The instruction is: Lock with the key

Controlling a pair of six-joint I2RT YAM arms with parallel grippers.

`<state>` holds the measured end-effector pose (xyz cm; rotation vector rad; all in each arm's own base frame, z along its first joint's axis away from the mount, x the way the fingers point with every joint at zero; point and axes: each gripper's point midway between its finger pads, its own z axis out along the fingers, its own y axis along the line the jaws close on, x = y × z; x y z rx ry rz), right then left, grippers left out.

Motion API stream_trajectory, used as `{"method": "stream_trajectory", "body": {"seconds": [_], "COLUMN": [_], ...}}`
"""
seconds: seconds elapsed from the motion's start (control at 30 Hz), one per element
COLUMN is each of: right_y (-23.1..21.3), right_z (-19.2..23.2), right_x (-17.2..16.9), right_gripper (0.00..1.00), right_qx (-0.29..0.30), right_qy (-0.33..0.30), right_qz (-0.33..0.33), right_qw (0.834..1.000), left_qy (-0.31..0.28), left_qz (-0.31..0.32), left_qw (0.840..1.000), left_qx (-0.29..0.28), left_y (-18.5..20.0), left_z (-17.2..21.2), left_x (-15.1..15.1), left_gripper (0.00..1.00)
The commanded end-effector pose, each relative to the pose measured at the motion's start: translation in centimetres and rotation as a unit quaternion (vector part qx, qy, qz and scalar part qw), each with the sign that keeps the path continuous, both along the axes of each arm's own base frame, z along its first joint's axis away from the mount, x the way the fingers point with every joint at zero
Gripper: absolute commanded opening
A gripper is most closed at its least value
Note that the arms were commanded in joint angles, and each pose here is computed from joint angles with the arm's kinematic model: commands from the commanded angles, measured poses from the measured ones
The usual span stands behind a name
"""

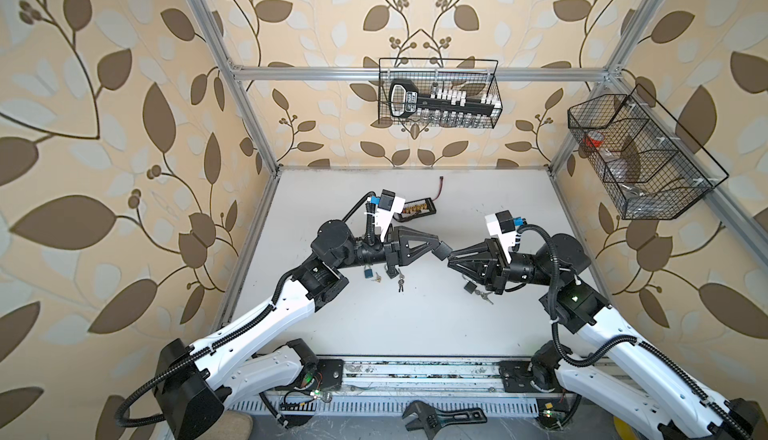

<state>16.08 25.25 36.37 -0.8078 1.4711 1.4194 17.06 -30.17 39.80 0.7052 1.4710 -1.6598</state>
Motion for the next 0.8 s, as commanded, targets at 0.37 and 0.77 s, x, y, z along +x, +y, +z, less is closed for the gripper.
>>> {"method": "stream_trajectory", "body": {"seconds": [0.37,0.77], "right_y": [-0.3,-0.4], "right_z": [0.0,0.9], "right_x": [-0.2,0.1], "right_gripper": [0.00,0.00], "right_qx": [-0.006,0.009], "right_qy": [-0.013,-0.027], "right_qz": [-0.006,-0.017], "right_qw": [1.000,0.999], "left_qy": [-0.070,-0.059], "left_qz": [0.056,0.036], "left_qw": [0.996,0.997], "left_qx": [-0.023,-0.024], "left_y": [3.5,3.3], "left_z": [4.4,4.0], "left_x": [0.2,0.1], "left_gripper": [0.00,0.00]}}
